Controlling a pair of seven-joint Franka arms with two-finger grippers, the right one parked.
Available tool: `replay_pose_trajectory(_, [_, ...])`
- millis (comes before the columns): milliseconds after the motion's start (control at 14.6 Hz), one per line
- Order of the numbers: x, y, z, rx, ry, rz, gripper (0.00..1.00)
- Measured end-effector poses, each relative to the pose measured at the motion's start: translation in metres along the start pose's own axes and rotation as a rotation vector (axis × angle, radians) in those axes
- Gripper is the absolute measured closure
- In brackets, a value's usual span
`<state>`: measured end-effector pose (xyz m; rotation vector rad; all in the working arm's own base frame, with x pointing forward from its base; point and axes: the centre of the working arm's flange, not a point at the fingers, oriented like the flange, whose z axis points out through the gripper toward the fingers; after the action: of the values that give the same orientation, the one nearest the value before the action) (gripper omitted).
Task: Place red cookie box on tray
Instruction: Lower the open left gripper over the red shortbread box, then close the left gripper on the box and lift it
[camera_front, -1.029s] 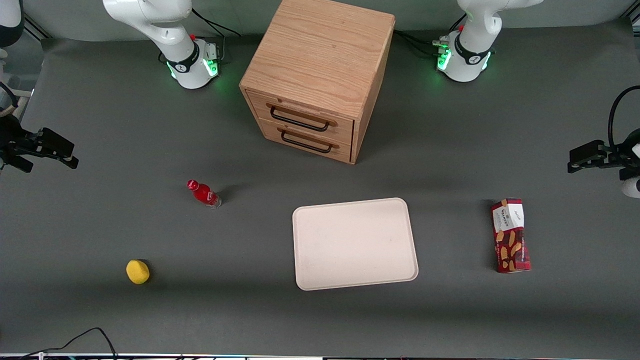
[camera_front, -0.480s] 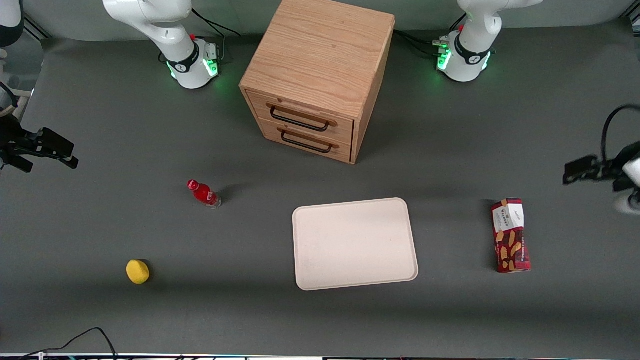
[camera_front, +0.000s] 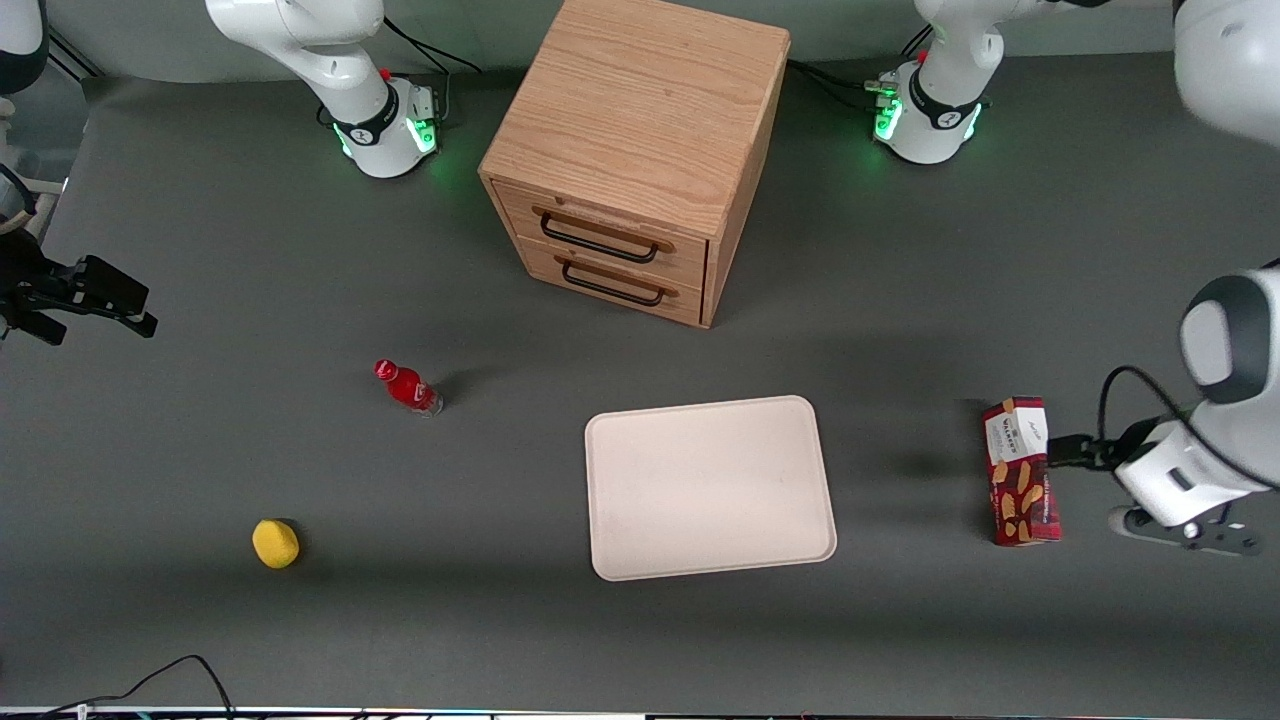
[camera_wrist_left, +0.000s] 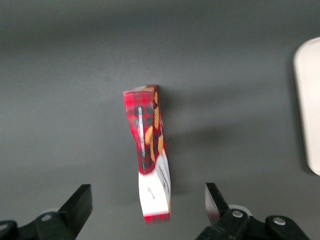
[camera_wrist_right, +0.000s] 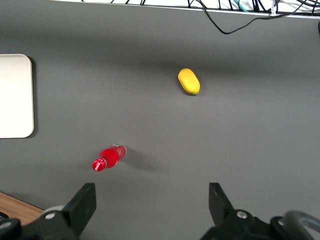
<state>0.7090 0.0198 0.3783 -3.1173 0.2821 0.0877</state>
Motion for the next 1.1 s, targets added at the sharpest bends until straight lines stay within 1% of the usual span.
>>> replay_pose_trajectory(137, [0.003, -0.007, 0.037, 0.01, 0.009, -0.001, 0.0])
replay_pose_trajectory(343, [0.009, -0.009, 0.076, 0.018, 0.043, 0.004, 0.0])
replay_pose_trajectory(480, [0.009, -0.008, 0.103, 0.021, 0.043, 0.011, 0.0])
replay_pose_trajectory(618, [0.006, -0.006, 0.132, 0.039, 0.06, 0.029, 0.0])
replay_pose_trajectory(686, [0.003, -0.004, 0.146, 0.04, 0.065, 0.034, 0.0])
replay_pose_trajectory(755, [0.001, -0.003, 0.157, 0.039, 0.061, 0.037, 0.0])
replay_pose_trajectory(824, [-0.001, -0.003, 0.162, 0.04, 0.061, 0.038, 0.07])
replay_pose_trajectory(892, [-0.001, -0.005, 0.161, 0.042, 0.062, 0.036, 0.07])
replay_pose_trajectory(961, [-0.001, -0.007, 0.159, 0.044, 0.063, 0.033, 0.11])
replay_pose_trajectory(1029, [-0.002, -0.01, 0.158, 0.045, 0.06, 0.029, 0.25])
replay_pose_trajectory(1098, [-0.003, -0.012, 0.158, 0.045, 0.055, 0.026, 0.36])
